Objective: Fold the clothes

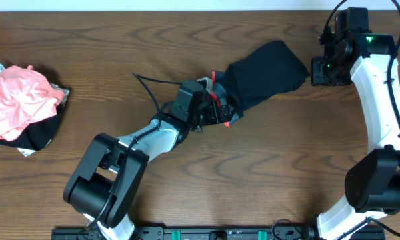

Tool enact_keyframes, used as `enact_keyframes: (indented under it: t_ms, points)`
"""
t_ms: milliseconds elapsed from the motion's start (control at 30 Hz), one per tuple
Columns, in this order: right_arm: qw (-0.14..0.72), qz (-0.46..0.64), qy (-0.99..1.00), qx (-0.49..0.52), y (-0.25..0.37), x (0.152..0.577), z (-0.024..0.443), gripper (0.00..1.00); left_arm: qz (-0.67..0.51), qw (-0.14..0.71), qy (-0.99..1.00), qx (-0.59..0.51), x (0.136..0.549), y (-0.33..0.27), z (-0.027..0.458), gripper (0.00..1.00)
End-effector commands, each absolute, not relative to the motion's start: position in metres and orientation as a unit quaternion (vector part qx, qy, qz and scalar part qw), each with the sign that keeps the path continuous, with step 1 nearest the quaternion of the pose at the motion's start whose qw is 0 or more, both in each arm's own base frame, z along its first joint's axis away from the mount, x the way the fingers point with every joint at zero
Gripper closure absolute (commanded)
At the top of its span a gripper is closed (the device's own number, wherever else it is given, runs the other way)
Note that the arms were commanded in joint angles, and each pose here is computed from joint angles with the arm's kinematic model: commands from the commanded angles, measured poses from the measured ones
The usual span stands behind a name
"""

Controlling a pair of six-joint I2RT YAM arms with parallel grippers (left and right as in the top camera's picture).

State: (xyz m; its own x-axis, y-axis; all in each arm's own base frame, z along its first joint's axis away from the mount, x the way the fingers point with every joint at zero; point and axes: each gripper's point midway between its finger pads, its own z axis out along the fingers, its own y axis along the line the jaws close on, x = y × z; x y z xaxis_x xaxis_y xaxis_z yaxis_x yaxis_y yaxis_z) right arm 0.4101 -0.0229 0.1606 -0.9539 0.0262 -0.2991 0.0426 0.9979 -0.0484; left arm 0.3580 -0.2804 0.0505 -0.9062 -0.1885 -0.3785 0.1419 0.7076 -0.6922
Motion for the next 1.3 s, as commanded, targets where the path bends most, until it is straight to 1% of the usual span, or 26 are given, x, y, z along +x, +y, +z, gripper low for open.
enact_keyframes:
  t_ms: [0, 200, 433, 567, 600, 633, 767, 800, 867, 900, 1267]
  points:
    - [0.166, -0.025, 0.985, 0.025, -0.024, 0.411, 0.172, 0.54, -0.374, 0.227, 0.899, -0.018, 0.361, -0.285, 0.052, 0.02]
    - [0.165, -0.024, 0.986, 0.025, -0.024, 0.411, 0.172, 0.55, -0.355, 0.237, 0.904, -0.028, 0.365, -0.281, 0.044, 0.02]
    - [0.163, -0.025, 0.986, 0.025, -0.024, 0.410, 0.171, 0.55, -0.370, 0.245, 0.895, -0.041, 0.376, -0.288, 0.031, 0.02]
    - [0.164, -0.024, 0.986, 0.025, -0.024, 0.410, 0.171, 0.55, -0.389, 0.260, 0.883, -0.035, 0.382, -0.294, 0.037, 0.01]
    - [0.164, -0.025, 0.986, 0.024, -0.024, 0.410, 0.171, 0.55, -0.396, 0.265, 0.879, -0.032, 0.383, -0.296, 0.041, 0.03]
    - [0.164, -0.025, 0.986, 0.025, -0.024, 0.410, 0.171, 0.55, -0.405, 0.267, 0.874, -0.027, 0.384, -0.299, 0.046, 0.10]
    - [0.164, -0.025, 0.986, 0.025, -0.024, 0.410, 0.171, 0.56, -0.457, 0.273, 0.847, -0.011, 0.387, -0.312, 0.070, 0.52]
    - [0.164, -0.025, 0.986, 0.025, -0.024, 0.410, 0.171, 0.56, -0.461, 0.277, 0.843, -0.015, 0.390, -0.311, 0.074, 0.67]
    - [0.164, -0.025, 0.986, 0.024, -0.024, 0.410, 0.171, 0.56, -0.463, 0.283, 0.840, -0.018, 0.393, -0.309, 0.079, 0.89]
    - [0.164, -0.025, 0.986, 0.024, -0.024, 0.410, 0.171, 0.56, -0.462, 0.285, 0.839, -0.020, 0.395, -0.306, 0.080, 0.94]
    - [0.163, -0.025, 0.986, 0.024, -0.024, 0.410, 0.171, 0.57, -0.458, 0.300, 0.836, -0.037, 0.409, -0.286, 0.088, 0.94]
